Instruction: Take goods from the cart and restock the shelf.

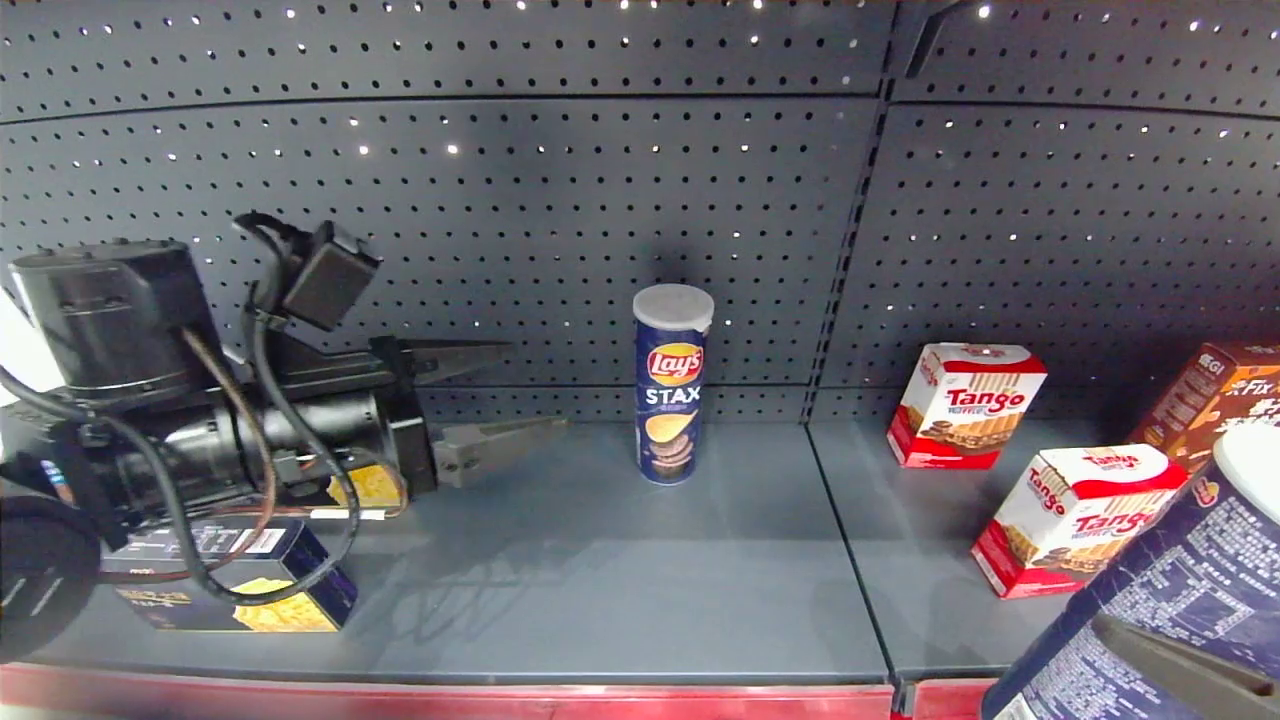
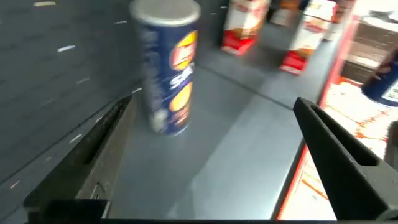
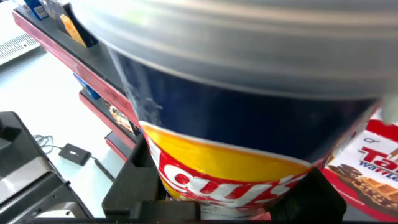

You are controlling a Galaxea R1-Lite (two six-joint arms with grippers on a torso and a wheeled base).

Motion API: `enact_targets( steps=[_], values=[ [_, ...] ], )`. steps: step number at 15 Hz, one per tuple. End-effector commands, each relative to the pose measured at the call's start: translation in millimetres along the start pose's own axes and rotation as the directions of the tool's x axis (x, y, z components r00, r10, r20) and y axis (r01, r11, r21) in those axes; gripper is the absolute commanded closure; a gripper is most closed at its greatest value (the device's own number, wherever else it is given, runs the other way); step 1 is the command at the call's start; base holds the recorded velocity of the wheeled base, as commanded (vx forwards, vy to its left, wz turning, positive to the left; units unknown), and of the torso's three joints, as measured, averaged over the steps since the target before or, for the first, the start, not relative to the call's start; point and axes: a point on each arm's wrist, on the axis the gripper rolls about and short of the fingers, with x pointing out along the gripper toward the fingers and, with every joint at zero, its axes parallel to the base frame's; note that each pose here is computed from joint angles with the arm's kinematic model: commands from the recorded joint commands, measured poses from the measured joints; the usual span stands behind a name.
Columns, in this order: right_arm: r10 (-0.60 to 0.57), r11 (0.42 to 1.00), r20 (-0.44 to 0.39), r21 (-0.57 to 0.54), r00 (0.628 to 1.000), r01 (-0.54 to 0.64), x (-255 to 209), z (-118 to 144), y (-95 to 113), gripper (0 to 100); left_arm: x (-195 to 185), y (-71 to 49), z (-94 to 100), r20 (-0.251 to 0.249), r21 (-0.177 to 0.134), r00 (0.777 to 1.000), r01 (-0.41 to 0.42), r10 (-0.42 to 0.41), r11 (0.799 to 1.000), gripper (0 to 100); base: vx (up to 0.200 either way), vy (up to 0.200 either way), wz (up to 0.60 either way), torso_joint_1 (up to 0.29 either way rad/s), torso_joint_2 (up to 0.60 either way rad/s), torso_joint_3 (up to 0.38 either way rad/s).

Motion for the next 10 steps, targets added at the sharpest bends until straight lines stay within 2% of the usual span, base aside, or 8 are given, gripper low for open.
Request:
enact_targets(
  steps=[1, 3, 5, 6, 8, 10],
  values=[
    [0.007, 1.000, 0.004, 0.006, 1.000, -0.007, 0.0, 1.2, 0.7, 100, 40.3, 14.3, -30.7, -0.052, -0.053, 0.997, 0.061, -0.063, 0.997, 0, 0.000, 0.000, 0.00, 0.000, 0.00, 0.000],
    [0.011, 1.000, 0.001, 0.013, 1.000, -0.011, 0.0, 0.6, 1.0, 100, 49.1, 16.0, -38.0, -0.066, -0.073, 0.995, 0.074, -0.079, 0.995, 0, 0.000, 0.000, 0.00, 0.000, 0.00, 0.000],
    [0.018, 1.000, 0.001, 0.017, 1.000, -0.018, 0.0, 0.6, 1.6, 100, 60.0, 23.0, -41.0, -0.066, -0.077, 0.993, 0.097, -0.102, 0.992, 0, 0.000, 0.000, 0.00, 0.000, 0.00, 0.000],
    [0.018, 1.000, 0.001, 0.019, 1.000, -0.018, 0.0, 0.6, 1.6, 100, 61.9, 24.4, -41.1, -0.064, -0.076, 0.992, 0.103, -0.108, 0.992, 0, 0.000, 0.000, 0.00, 0.000, 0.00, 0.000],
    [0.018, 1.000, -0.003, 0.020, 1.000, -0.018, 0.0, -0.7, 1.6, 100, 74.7, 37.4, -39.8, -0.050, -0.065, 0.993, 0.106, -0.109, 0.992, 0, 0.000, 0.000, 0.00, 0.000, 0.00, 0.000],
    [0.018, 1.000, -0.005, 0.020, 1.000, -0.018, 0.0, -1.2, 1.6, 100, 83.5, 44.8, -36.8, -0.037, -0.052, 0.993, 0.106, -0.108, 0.993, 0, 0.000, 0.000, 0.00, 0.000, 0.00, 0.000]
  ],
)
